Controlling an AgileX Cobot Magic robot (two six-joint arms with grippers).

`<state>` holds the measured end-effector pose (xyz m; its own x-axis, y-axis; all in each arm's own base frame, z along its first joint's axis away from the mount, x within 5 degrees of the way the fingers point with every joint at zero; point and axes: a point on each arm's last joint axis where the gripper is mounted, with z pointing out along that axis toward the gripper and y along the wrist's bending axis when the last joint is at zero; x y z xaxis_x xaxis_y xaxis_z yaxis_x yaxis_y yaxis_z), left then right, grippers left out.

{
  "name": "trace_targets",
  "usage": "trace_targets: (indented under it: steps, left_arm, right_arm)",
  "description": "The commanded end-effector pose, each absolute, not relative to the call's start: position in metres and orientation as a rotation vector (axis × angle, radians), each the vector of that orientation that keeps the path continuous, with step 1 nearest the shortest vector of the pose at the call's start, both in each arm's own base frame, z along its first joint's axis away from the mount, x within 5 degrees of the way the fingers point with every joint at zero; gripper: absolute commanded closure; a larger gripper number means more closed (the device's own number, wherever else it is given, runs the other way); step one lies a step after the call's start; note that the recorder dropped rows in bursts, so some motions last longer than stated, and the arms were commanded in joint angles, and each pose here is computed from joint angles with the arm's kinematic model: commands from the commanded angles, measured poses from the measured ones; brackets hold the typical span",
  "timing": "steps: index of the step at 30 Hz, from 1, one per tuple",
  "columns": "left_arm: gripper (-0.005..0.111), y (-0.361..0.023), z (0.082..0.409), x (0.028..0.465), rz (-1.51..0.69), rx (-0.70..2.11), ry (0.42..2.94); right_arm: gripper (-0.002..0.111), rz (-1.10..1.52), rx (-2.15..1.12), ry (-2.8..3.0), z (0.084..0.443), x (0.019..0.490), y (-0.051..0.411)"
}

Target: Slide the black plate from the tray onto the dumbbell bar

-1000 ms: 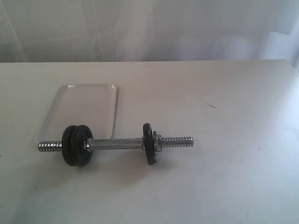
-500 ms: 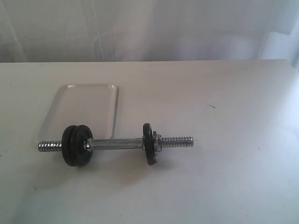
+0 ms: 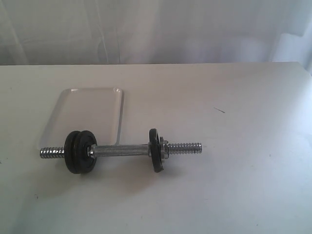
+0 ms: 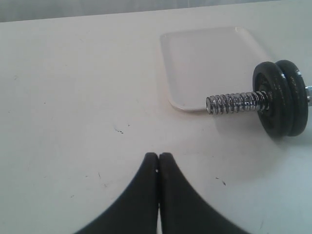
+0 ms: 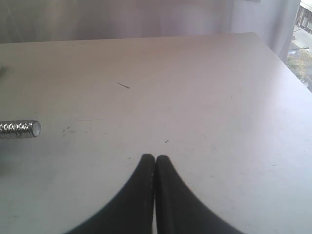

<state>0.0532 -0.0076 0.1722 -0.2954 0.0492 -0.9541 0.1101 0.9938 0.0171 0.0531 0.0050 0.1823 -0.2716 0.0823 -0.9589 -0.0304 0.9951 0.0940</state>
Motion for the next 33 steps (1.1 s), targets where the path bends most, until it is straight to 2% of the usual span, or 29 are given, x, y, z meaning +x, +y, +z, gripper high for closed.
trace_targets:
  steps: [1, 33]
  left_arm:
    - [0.107, -0.0077, 0.1713, 0.0529, -0.069, 0.104, 1.873]
    - [0.107, -0.0077, 0.1713, 0.0529, -0.069, 0.104, 1.873]
  right_arm:
    - [0.108, 0.094, 0.021, 1.839, 0.1812, 0.0531, 0.0048]
    - [0.108, -0.028, -0.052, 1.796, 0.1849, 0.0541, 0.0008]
